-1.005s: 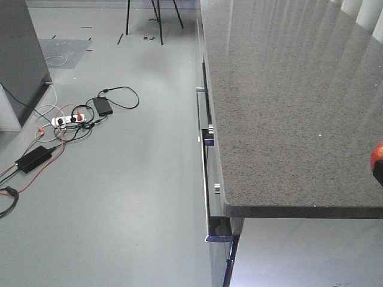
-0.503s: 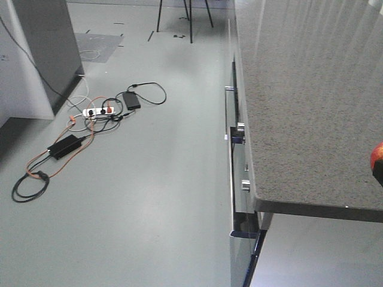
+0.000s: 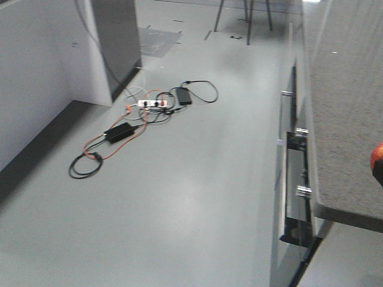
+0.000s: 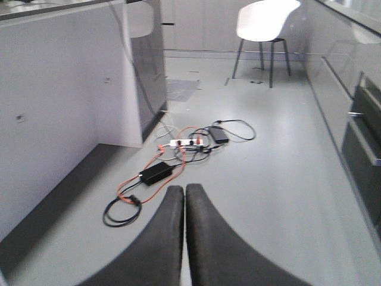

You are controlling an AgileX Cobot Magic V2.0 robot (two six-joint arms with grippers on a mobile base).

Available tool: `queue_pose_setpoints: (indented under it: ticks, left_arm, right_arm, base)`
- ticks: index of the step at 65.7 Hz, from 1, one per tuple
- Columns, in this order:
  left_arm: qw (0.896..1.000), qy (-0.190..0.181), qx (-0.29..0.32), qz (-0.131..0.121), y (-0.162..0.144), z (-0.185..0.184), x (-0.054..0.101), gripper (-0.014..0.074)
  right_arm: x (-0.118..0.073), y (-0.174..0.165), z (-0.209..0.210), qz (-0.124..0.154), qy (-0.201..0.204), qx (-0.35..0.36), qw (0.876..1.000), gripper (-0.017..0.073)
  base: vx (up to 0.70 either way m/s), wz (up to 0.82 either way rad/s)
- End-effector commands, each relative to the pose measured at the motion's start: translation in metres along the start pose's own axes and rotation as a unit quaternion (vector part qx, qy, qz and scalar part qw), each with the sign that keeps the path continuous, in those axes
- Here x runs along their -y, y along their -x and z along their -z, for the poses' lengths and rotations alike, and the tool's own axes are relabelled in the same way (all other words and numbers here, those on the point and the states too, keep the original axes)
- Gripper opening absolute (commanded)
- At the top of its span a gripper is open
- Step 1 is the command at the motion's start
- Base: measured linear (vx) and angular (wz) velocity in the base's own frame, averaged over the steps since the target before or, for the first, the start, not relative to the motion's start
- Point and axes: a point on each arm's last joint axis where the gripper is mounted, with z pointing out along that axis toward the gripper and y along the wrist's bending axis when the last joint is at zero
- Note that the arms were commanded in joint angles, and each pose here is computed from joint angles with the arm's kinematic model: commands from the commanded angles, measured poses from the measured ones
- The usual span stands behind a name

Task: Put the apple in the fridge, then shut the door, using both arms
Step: 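Drive the base away from the counter, holding the apple in the right gripper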

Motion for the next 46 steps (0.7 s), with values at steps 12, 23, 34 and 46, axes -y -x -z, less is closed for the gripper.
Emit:
queue_pose_setpoints:
  ticks: [12,23,34,46]
  left_arm:
    - [0.999,-0.009,0.034,0.005,0.0010,-0.0003,0.0009,-0.0006]
    - [0.999,-0.009,0.034,0.005,0.0010,-0.0003,0.0009,-0.0006]
    - [0.999,-0.009,0.034,0.005,0.0010,-0.0003,0.0009,-0.0006]
    - [0.999,-0.009,0.034,0.005,0.0010,-0.0003,0.0009,-0.0006]
  right_arm:
    - [0.0024,0.0160,0.0050,0.003,-0.015,0.057,0.998,0.0188]
    - [0.0024,0.0161,0.0050,0.003,-0.015,0.057,0.998,0.0188]
    - [0.0024,0.0161,0.0050,0.003,-0.015,0.057,0.998,0.0188]
    - [0.0024,0.0161,0.0053,0.003,-0.015,0.058,0.998,0.0188]
  base:
    - [-0.03,0.40]
    - [-0.01,0.28]
    - [0.01,0.24]
    - [0.03,0.34]
